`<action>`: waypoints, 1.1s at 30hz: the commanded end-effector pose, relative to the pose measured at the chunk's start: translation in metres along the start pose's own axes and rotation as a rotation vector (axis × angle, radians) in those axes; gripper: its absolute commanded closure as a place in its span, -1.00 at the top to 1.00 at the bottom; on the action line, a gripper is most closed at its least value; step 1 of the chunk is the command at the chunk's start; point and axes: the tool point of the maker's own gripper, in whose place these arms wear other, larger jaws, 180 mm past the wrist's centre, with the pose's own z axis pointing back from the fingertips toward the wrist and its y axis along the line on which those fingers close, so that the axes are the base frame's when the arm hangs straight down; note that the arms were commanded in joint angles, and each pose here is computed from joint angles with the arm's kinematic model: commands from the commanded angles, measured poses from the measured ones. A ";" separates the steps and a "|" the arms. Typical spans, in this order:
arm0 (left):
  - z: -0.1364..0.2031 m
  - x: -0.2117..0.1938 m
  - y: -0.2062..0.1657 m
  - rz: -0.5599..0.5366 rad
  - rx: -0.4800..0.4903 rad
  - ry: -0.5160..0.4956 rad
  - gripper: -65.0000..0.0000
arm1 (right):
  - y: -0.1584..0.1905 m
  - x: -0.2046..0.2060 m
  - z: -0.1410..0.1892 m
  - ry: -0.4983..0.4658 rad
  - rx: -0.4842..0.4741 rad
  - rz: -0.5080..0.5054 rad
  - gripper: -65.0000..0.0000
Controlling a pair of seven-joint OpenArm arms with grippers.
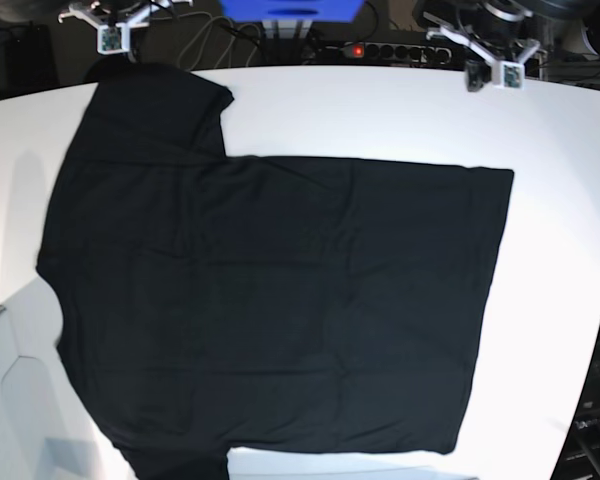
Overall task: Fold the T-shirt properly
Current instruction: 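Lower both grippers to the shoulder corners of the black T-shirt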
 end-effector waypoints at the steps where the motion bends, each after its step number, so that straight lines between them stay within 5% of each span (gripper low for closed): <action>1: -0.001 0.019 0.001 0.031 0.009 -0.059 -0.82 | -0.002 0.006 0.004 -0.023 -0.002 0.005 -0.86; 7: -0.009 0.053 0.045 0.165 0.147 -0.146 -0.07 | -0.002 0.020 -0.004 -0.074 0.000 0.007 -0.16; 10: -0.017 0.076 0.063 0.206 0.197 -0.186 -0.02 | -0.002 0.030 -0.010 -0.104 -0.003 0.004 0.02; 25: -0.084 0.084 0.106 0.415 0.268 -0.163 0.28 | -0.005 0.048 -0.022 -0.155 -0.002 0.019 0.04; 33: -0.112 0.074 0.096 0.401 0.171 -0.120 0.28 | -0.005 0.053 -0.025 -0.172 -0.004 0.017 0.04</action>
